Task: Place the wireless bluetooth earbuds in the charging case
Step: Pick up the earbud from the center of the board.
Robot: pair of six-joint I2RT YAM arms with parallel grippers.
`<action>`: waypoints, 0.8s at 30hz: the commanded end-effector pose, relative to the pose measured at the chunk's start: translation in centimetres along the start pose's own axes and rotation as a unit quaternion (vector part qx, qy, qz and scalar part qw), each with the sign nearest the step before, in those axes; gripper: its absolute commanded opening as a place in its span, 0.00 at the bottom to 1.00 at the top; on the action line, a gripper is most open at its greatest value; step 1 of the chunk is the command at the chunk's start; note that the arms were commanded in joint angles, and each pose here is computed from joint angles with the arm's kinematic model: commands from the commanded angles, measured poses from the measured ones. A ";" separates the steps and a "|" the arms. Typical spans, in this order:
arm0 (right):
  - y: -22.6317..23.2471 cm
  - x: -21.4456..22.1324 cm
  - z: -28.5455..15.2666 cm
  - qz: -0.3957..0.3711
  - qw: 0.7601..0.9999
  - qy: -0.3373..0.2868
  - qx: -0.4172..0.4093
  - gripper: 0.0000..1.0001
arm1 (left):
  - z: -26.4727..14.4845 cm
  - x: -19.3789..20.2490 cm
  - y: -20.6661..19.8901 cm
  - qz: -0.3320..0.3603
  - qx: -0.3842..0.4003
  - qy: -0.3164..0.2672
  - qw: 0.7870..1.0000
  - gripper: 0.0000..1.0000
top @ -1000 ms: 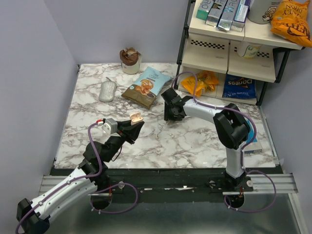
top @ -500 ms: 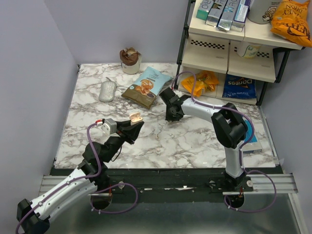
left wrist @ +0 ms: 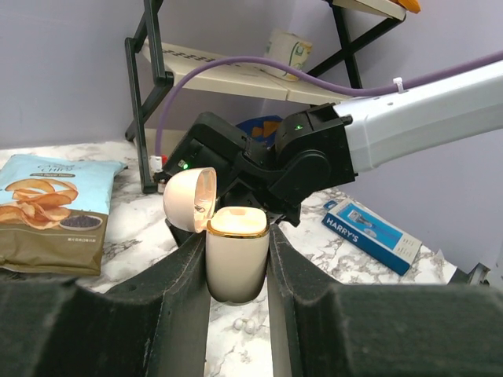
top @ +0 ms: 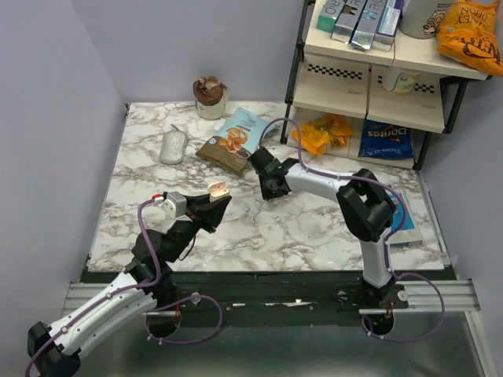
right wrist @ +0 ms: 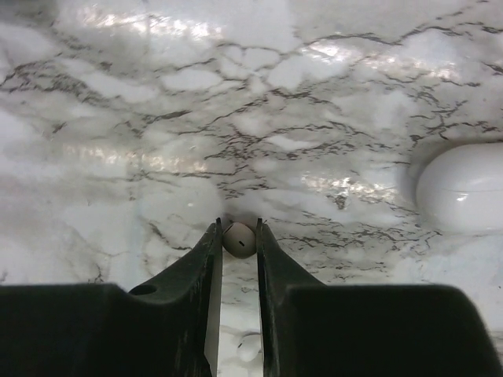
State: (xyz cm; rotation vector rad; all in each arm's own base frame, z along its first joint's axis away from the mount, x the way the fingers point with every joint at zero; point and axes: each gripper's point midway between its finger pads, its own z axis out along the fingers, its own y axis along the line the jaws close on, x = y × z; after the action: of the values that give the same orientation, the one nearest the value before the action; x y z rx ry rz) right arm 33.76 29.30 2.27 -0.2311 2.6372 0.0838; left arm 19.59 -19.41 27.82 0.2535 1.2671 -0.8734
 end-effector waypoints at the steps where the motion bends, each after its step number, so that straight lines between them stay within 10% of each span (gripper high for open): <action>1: 1.4 1.4 0.7 -0.121 0.992 0.005 -0.018 0.15 | 0.2 -1.1 -0.6 -0.006 0.007 -0.012 1.000 0.00; 12: 0.0 0.1 0.6 -0.310 0.950 -0.026 0.017 0.34 | 0.3 -1.4 -0.7 -0.001 0.012 -0.018 1.000 0.00; 18: 1.0 -0.8 -1.3 -0.252 0.966 -0.053 -0.005 0.74 | 0.1 -1.9 -0.9 0.000 0.014 -0.025 1.000 0.00; 24: 1.5 -1.3 -2.7 -0.158 0.985 -0.067 -0.016 0.79 | -0.1 -2.4 -0.9 -0.001 0.013 -0.033 0.999 0.00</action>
State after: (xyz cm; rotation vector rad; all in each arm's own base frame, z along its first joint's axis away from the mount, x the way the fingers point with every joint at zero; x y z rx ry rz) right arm 33.68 30.11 3.40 -0.8264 2.4175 -0.0521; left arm 19.31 -19.38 28.15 0.2546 1.2536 -0.8817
